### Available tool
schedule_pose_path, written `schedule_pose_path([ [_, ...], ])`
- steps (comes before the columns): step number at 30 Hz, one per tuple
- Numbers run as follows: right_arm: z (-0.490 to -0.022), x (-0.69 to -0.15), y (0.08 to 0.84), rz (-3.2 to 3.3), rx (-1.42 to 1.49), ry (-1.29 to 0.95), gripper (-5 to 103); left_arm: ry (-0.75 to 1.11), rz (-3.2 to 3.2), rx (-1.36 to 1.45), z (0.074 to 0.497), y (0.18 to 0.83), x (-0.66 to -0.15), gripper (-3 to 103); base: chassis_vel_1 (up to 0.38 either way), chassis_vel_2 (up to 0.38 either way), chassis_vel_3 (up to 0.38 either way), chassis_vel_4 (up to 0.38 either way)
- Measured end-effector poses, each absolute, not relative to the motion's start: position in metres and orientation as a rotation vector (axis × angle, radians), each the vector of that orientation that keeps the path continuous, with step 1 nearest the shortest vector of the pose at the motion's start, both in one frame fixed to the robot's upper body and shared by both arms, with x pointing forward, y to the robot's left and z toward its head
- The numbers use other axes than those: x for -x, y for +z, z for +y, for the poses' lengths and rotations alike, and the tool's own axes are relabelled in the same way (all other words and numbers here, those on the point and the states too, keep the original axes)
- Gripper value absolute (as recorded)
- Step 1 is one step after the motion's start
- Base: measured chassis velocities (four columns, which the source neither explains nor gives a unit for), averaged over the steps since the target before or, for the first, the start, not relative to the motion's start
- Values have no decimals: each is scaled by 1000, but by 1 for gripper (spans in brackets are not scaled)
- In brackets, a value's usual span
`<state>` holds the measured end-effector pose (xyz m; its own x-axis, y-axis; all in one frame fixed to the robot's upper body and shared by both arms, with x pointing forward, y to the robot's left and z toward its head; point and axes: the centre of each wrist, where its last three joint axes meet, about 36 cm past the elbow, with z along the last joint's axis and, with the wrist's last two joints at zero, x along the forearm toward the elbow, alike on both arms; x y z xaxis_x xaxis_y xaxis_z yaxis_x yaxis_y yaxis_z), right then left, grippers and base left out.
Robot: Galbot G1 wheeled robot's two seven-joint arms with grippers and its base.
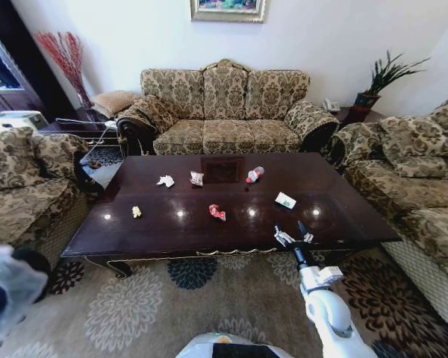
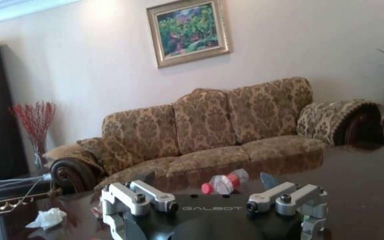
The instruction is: Move to the front of the table and place the trash on the table into the trash bin.
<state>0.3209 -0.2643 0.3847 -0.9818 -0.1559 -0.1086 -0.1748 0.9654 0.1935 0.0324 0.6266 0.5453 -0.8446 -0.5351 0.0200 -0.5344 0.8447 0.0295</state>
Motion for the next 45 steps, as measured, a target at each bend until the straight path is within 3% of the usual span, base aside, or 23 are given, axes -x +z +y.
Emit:
schedule_pose_path([
  [8, -262, -314, 389, 3022, 260, 261, 100, 13, -3221, -538, 564, 595, -111, 0, 0, 0, 0, 0],
  [21, -259, -300, 401, 2954, 238, 158, 100, 167, -3239, -226, 490, 584, -215, 0, 66, 65, -64, -74],
  [32, -250, -300, 402, 2941, 258, 136, 100, 185, -3221, -98, 477, 582, -239, 0, 276, 277, -277, -271],
  [35, -245, -304, 403, 2931, 277, 144, 100, 126, -3200, -97, 481, 588, -242, 0, 317, 252, -307, -263],
  [38, -237, -314, 402, 2910, 356, 137, 100, -66, -3089, -111, 501, 618, -252, 0, 174, 200, -171, -154],
  [45, -236, -316, 402, 2904, 380, 130, 100, -99, -3063, -119, 508, 625, -255, 0, 42, 30, -37, -29],
])
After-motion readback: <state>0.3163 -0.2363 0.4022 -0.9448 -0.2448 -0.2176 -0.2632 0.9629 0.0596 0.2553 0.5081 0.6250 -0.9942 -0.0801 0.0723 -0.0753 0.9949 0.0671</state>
